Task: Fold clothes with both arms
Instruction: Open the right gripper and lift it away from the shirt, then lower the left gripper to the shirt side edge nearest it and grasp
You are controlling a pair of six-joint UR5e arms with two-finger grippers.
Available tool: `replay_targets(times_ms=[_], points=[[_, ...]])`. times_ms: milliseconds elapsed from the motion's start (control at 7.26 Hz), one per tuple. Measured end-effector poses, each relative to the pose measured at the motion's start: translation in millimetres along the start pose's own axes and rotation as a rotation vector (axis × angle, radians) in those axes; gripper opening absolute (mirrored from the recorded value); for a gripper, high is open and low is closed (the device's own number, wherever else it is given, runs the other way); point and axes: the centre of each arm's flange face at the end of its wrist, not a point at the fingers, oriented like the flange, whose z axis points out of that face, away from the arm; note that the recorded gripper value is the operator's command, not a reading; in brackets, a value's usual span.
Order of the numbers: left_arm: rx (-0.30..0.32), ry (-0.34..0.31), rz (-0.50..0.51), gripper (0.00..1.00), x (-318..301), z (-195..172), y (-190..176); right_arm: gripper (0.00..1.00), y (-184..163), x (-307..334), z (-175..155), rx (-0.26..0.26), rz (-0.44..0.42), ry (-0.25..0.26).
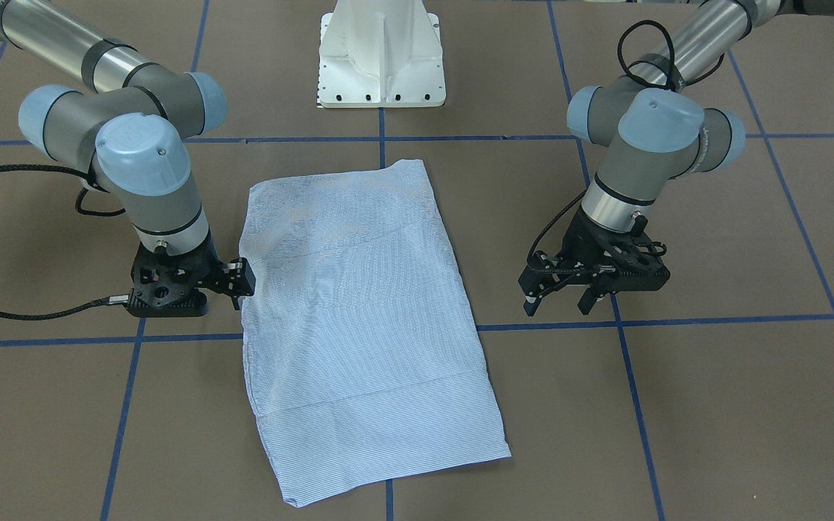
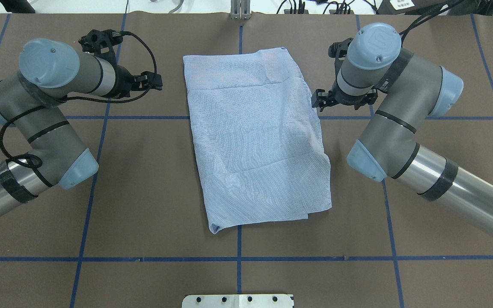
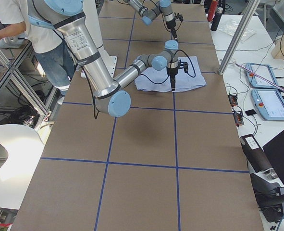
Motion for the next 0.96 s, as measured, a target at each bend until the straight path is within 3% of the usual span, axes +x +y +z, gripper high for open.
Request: replay_targets(times_ms=[275,413,689,964], points=[[0.000,0.016,-0.011,0.99,8,-3,1,1.00,0,-4,-19,0.017,-0.039,-0.050],[-0.035,0.049,-0.052,0.99,21,-9,9,1.00,6,-7,-36,0.014,-0.053,-0.108],[-0.173,0.148,-0.188,0.99,60,-40,51,1.00,17,-6,-65,-0.016,-0.013,-0.200],[-0.277,0.192,-0.299,0.99,95,-56,123,1.00,21,-5,-79,-0.026,0.032,-0.231]])
